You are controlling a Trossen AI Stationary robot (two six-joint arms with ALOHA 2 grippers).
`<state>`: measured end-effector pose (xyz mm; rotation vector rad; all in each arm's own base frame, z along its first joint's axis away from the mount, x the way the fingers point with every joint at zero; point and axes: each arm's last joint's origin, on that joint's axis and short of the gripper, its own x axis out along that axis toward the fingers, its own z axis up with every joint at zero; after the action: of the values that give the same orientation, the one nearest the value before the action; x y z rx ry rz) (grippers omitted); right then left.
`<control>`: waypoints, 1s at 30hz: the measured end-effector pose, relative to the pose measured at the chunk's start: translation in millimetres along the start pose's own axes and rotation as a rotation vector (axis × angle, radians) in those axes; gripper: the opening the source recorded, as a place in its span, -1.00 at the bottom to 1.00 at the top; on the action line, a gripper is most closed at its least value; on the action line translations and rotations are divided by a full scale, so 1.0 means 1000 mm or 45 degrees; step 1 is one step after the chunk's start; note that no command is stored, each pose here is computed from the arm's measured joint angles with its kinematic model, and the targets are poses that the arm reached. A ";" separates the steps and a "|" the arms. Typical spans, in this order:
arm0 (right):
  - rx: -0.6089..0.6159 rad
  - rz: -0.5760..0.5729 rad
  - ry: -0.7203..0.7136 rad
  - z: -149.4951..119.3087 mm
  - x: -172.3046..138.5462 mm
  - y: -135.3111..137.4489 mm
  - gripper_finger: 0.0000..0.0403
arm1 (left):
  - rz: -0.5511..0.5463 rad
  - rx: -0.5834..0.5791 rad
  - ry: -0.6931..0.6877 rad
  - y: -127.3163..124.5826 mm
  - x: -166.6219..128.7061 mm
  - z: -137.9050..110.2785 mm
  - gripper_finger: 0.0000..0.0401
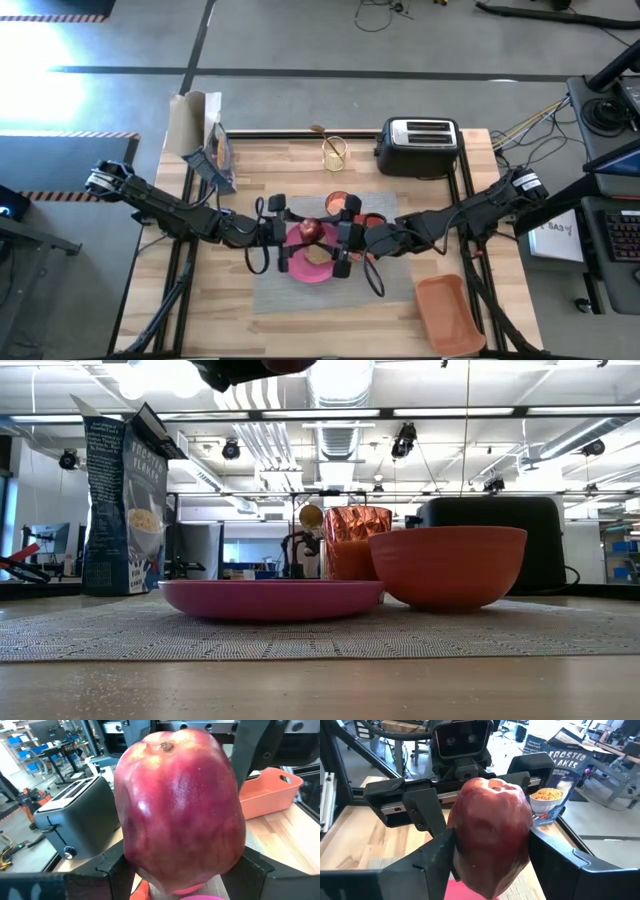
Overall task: Arrange a breakfast setting
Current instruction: Put the red apple on the gray table mat to the top left of the pink plate
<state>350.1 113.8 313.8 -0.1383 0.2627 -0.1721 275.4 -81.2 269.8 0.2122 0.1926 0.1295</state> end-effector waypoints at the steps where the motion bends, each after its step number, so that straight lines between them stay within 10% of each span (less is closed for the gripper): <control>1: 0.005 -0.016 0.000 0.000 0.000 0.000 0.16 | 0.008 -0.005 0.002 0.000 0.000 0.000 0.09; 16: 0.117 -0.165 0.374 0.020 -0.021 -0.015 0.31 | 0.172 -0.135 0.154 0.011 -0.003 -0.010 0.09; 30: 0.183 -0.294 0.531 0.017 -0.022 -0.039 0.27 | 0.347 -0.382 0.819 0.076 0.006 -0.076 0.11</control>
<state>328.3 82.0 341.0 0.0123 0.6488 -0.4494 257.6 8.3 212.8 -0.1118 0.7794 0.4945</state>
